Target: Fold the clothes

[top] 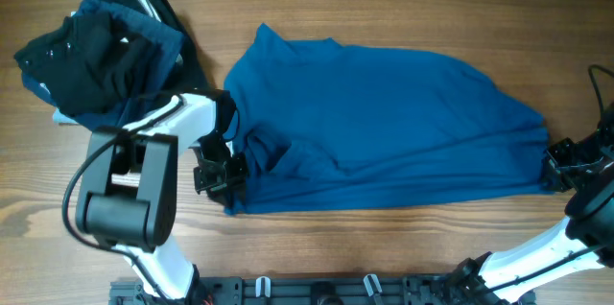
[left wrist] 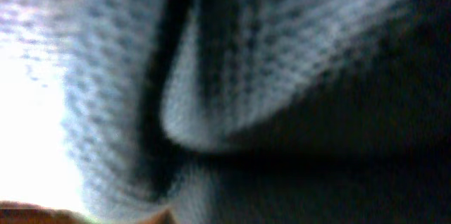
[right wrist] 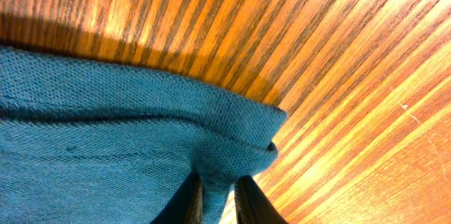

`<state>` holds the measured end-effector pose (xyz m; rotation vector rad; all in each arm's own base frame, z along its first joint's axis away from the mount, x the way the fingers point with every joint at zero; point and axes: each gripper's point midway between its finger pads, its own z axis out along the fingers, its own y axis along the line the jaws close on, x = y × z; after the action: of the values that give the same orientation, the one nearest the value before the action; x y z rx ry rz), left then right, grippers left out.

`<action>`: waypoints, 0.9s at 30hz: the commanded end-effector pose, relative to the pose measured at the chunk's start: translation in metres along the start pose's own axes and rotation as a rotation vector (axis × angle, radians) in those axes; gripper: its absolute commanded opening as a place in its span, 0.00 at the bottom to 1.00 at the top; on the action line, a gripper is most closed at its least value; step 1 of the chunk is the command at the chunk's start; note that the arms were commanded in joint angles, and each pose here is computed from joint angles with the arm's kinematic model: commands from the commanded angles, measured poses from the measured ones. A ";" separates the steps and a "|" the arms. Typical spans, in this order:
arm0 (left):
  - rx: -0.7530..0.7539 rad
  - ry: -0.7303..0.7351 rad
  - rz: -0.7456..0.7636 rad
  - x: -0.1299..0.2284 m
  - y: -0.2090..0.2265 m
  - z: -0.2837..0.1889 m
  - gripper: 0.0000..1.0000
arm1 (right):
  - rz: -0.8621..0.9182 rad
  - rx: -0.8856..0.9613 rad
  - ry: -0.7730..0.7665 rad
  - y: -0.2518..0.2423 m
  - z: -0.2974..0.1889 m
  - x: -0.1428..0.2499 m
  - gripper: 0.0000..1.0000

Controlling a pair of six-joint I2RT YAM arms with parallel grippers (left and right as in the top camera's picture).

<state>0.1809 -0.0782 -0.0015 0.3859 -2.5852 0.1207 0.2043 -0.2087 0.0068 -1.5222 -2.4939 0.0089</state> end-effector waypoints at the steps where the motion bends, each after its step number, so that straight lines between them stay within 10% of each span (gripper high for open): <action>1: 0.015 -0.125 0.016 -0.001 0.000 -0.025 0.82 | -0.014 -0.067 -0.032 0.010 -0.016 -0.012 0.28; 8: 0.078 -0.269 0.085 0.010 -0.019 -0.107 0.84 | -0.175 -0.414 -0.243 0.057 -0.119 -0.014 0.41; 12: 0.220 -0.640 0.316 -0.033 -0.070 -0.203 0.95 | -0.296 -0.609 -0.322 0.085 -0.171 0.017 0.45; 16: 0.309 -0.943 0.428 -0.095 -0.112 -0.254 0.85 | -0.428 -0.655 -0.313 0.113 -0.183 0.047 0.45; 27: 0.338 -1.040 0.448 -0.269 -0.165 -0.187 0.80 | -0.557 -0.617 -0.248 0.137 -0.175 0.083 0.45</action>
<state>0.5178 -0.1388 0.0438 -0.0393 -3.6226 0.6565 0.3214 -0.0952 0.1706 -0.9999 -3.2131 -0.7553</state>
